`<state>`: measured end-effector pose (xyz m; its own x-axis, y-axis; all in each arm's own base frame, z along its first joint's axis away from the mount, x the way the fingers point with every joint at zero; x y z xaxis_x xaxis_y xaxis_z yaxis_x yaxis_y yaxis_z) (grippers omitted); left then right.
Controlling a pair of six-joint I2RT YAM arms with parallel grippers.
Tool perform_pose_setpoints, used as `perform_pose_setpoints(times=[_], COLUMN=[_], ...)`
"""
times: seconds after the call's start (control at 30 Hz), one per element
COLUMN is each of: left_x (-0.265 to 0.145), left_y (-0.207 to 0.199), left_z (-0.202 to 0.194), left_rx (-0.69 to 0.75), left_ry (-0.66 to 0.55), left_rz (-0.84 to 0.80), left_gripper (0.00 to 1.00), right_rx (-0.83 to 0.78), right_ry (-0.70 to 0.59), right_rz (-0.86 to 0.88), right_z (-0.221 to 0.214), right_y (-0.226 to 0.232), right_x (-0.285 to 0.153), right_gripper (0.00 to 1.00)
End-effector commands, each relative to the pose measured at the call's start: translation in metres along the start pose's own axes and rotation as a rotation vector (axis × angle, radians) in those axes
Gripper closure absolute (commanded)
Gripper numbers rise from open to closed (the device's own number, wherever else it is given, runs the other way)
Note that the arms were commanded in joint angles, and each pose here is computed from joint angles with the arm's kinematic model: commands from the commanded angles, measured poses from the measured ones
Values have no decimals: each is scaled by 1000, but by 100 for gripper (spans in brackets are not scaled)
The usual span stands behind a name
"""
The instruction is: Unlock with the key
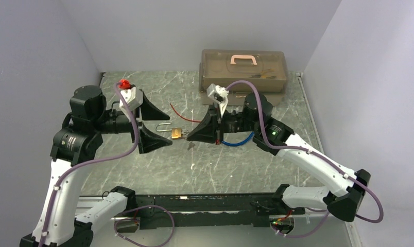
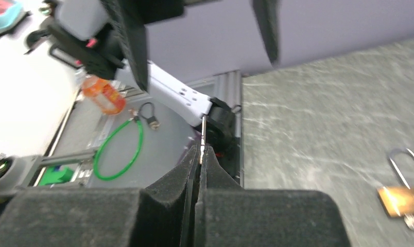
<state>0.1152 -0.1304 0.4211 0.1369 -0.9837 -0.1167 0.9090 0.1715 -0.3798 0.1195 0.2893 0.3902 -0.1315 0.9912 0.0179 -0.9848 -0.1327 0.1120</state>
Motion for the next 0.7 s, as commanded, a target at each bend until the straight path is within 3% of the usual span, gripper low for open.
perform_pose_setpoints(times=[0.0, 0.17, 0.3, 0.47, 0.67], left_x=[2, 28, 72, 140, 226], left_y=[31, 99, 133, 180, 222], left_z=[11, -2, -26, -53, -100], left_rx=[-12, -102, -50, -19, -97], left_ry=[29, 194, 321, 444, 592], left_rz=[171, 309, 330, 305, 212], left_gripper=[1, 1, 1, 0, 1], right_rx=[86, 171, 232, 225, 190], right_ry=[39, 61, 62, -7, -90], right_rz=[-241, -664, -927, -1123, -1252], right_z=[-22, -48, -65, -58, -38], right_y=[-24, -50, -47, -26, -10], right_x=[-35, -99, -138, -168, -189], right_gripper=[100, 100, 100, 100, 100])
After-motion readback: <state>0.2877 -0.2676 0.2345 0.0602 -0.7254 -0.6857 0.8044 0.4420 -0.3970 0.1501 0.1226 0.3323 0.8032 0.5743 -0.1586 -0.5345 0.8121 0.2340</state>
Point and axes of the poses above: each gripper's point midway between its finger pads, its own x axis out along the fingers, its own y axis along the line the jaws close on, z = x × y, the point moved 7 cm from there along -x, back along the fingers, and after that the axes turned 13 degrees about -x, right-handed, at the moved point
